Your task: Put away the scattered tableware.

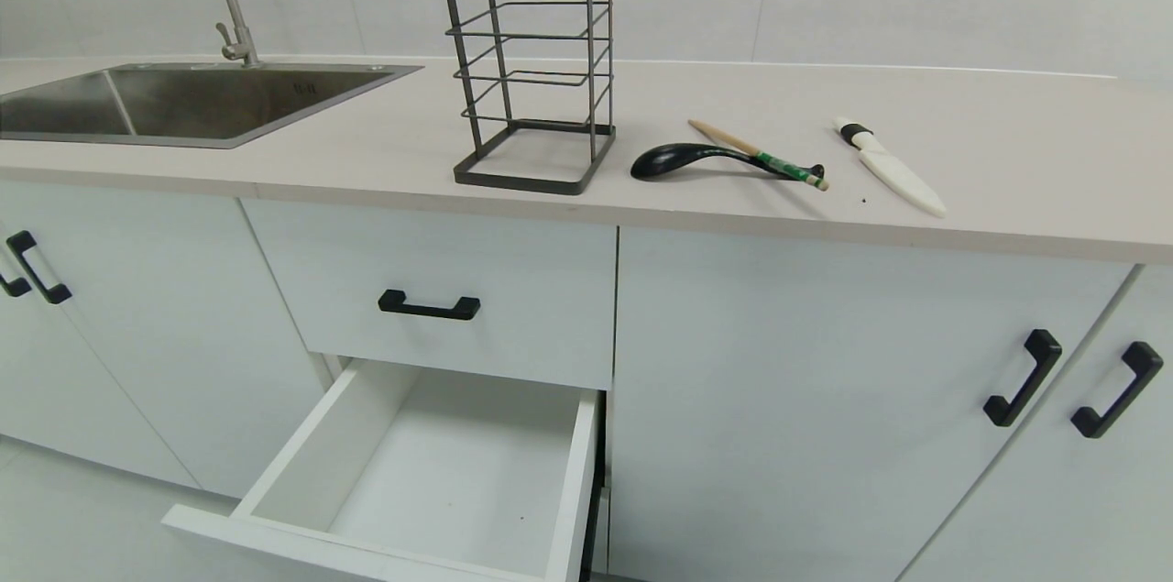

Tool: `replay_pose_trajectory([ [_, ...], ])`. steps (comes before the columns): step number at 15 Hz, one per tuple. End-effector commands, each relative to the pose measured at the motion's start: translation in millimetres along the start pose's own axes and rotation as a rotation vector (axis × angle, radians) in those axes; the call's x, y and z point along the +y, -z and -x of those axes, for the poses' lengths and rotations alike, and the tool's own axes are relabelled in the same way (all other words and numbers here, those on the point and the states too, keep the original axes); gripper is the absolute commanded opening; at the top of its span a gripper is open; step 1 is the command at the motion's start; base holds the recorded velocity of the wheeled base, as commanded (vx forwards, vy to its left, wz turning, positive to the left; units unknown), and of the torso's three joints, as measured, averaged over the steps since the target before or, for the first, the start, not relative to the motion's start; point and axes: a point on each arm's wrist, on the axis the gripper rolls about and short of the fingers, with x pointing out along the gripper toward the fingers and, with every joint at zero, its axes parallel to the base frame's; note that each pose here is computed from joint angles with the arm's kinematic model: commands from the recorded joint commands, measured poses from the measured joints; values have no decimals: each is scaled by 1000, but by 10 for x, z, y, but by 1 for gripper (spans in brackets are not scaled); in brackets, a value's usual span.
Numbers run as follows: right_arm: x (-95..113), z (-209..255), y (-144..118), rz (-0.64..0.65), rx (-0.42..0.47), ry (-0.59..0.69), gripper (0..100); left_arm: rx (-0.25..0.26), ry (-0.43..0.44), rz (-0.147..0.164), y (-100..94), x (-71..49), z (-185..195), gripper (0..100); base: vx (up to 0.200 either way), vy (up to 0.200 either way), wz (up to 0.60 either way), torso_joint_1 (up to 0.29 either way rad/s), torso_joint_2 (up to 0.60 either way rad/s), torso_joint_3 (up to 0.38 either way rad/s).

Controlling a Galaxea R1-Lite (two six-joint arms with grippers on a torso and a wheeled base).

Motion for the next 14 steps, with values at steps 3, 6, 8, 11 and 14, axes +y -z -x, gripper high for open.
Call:
replay_pose_trajectory([
  [3,0,0,-1,1,1,2,0,-1,-1,0,-3,0,-1,100,0,0,0,142,-111,-35],
  [6,0,0,-1,-1,1,0,0,1,-2,2,-1,1,-1,100,0,0,0,245,-128,-170],
  [8,0,0,-1,-2,1,0,0,1,-2,2,-1,1,-1,100,0,0,0,242,-588,-241],
  [11,0,0,-1,-2,1,2,0,1,-2,4,-1,1,-1,100,0,0,0,190,-588,-170],
  [14,0,0,-1,-2,1,2,0,1,-2,5,-1,1,-1,100,0,0,0,227,-482,-209],
])
